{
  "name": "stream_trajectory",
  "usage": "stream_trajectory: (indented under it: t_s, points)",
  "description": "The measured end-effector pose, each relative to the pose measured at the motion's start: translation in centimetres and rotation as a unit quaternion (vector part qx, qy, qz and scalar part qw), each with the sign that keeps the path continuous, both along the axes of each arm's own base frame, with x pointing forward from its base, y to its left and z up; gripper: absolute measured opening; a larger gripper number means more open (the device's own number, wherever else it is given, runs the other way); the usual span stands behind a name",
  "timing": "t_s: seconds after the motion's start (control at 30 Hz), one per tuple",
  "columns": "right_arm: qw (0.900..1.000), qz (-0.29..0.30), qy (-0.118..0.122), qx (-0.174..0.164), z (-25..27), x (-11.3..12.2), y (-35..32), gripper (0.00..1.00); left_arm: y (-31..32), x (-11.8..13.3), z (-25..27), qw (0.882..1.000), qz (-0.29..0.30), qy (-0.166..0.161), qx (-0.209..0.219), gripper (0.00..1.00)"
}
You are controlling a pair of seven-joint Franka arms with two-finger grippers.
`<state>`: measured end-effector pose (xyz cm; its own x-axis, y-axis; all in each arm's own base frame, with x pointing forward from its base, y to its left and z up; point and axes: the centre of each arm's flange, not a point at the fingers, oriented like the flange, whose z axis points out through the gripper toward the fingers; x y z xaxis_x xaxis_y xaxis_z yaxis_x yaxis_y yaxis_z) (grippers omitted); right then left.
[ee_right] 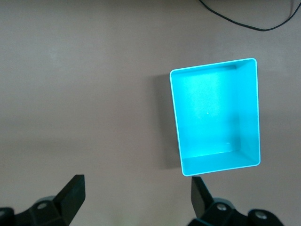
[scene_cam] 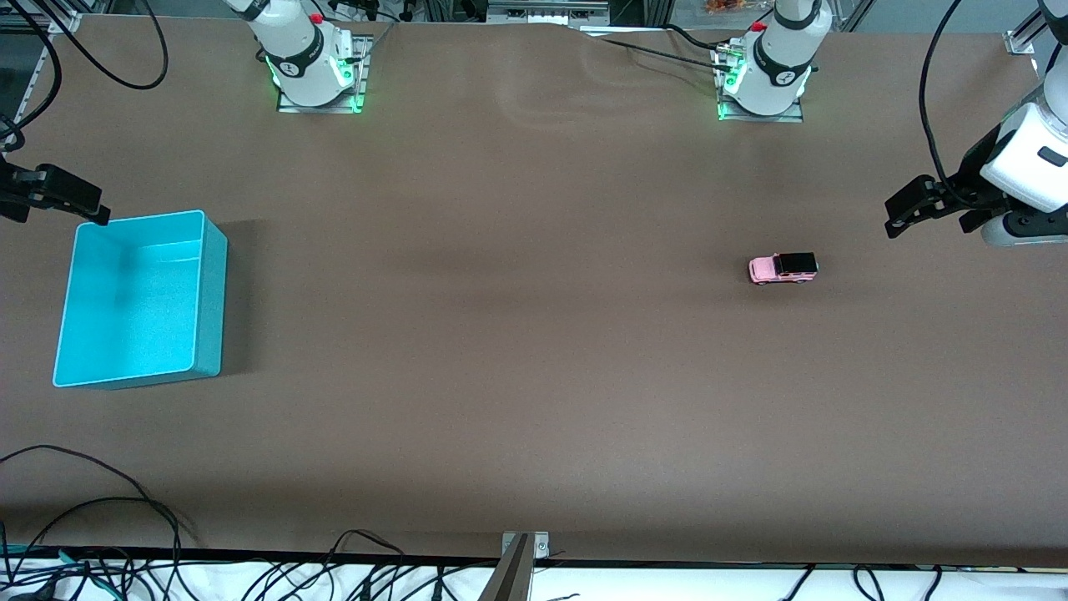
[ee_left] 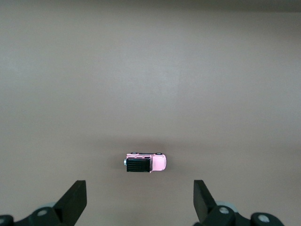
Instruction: Wind and store pink jeep toy
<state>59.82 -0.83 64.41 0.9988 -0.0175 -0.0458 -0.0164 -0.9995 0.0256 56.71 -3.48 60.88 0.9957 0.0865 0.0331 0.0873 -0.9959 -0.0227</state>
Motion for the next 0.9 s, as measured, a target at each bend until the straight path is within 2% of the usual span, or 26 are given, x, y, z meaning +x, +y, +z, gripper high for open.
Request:
stream_trajectory:
  t_s: [0.9]
  points:
    - [1.000,-0.002,0.001,0.000,0.04,-0.08,-0.25,1.00,0.13,-0.05,-0.28,1.000,0.001,0.008,0.001,1.00]
